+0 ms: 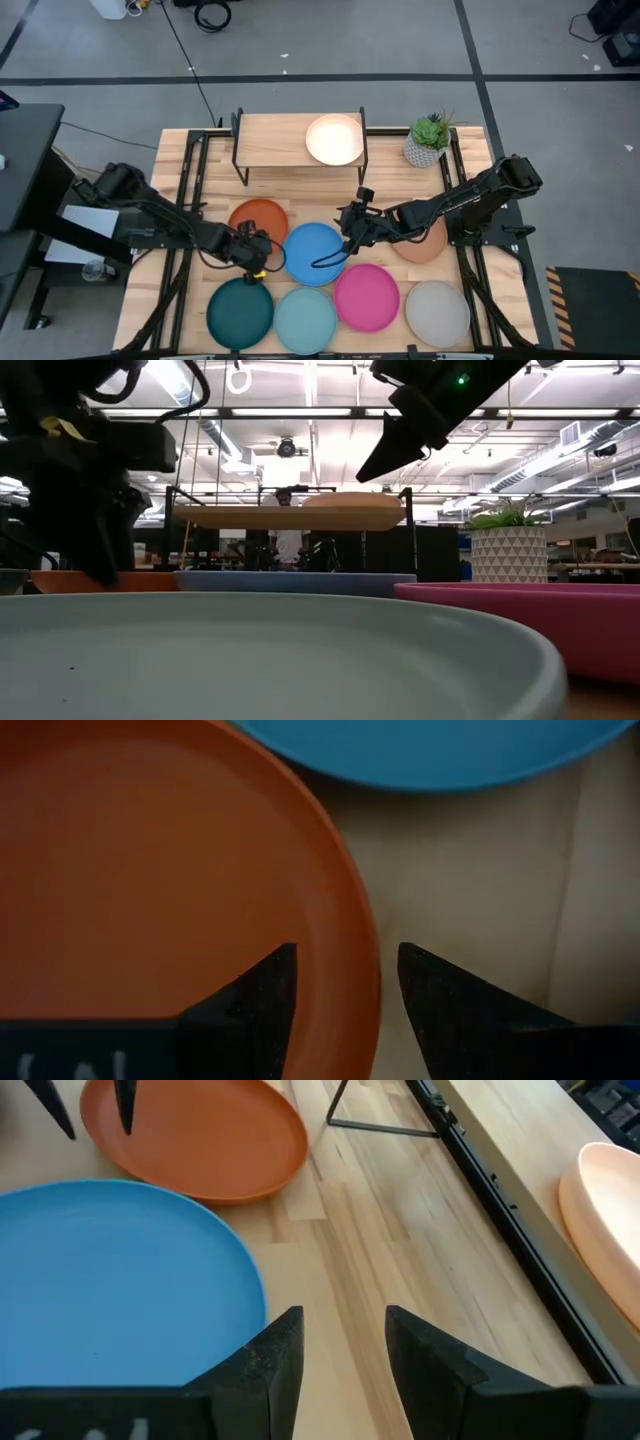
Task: Place and stack plates onto a shelf
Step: Put the orange plate on the shelf
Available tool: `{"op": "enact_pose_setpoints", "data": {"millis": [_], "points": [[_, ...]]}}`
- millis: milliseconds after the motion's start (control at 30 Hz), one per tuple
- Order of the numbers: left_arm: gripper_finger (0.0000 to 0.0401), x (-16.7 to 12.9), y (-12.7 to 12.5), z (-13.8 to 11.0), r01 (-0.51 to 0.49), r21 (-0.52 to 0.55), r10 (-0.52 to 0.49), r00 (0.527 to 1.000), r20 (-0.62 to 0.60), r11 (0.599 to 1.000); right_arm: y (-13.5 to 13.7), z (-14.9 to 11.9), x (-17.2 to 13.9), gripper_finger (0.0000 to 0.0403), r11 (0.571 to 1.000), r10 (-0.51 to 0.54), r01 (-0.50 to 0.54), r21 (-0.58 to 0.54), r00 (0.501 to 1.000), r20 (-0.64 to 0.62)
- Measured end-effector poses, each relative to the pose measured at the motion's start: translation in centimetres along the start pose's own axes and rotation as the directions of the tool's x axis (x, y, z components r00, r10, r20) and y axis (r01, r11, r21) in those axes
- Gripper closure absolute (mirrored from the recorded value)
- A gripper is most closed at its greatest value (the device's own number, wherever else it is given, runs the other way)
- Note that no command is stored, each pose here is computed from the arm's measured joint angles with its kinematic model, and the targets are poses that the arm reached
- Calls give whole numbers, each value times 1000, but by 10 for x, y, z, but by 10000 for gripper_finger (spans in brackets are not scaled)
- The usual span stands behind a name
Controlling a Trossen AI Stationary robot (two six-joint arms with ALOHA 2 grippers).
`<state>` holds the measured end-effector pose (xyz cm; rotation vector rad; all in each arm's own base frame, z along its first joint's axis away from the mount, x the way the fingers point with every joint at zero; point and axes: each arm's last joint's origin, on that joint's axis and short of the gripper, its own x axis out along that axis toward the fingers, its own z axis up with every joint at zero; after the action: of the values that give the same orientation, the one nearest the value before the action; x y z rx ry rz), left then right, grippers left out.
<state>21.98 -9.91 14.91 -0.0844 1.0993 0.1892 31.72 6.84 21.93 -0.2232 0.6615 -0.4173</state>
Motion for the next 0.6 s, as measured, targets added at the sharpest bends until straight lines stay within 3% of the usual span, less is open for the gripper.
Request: {"op": "enact_pose_setpoints", "data": {"millis": [133, 367, 467, 600], "points": [[260, 5, -1, -2, -12, 11, 12, 1000, -24, 1000, 0, 1, 0, 254, 1000, 9, -9, 4, 1000, 4], [376, 5, 1, -2, 0, 17, 1, 999, -47, 1000, 1, 1, 0, 254, 999, 32, -32, 9, 999, 2], [386, -5, 4, 2, 27, -3, -27, 996, -88, 1000, 1, 0, 0, 254, 999, 35, -35, 13, 999, 1], [383, -45, 4, 22, 97, -14, -98, 989, -114, 995, 2, 0, -1, 254, 999, 37, -37, 10, 999, -1]]}}
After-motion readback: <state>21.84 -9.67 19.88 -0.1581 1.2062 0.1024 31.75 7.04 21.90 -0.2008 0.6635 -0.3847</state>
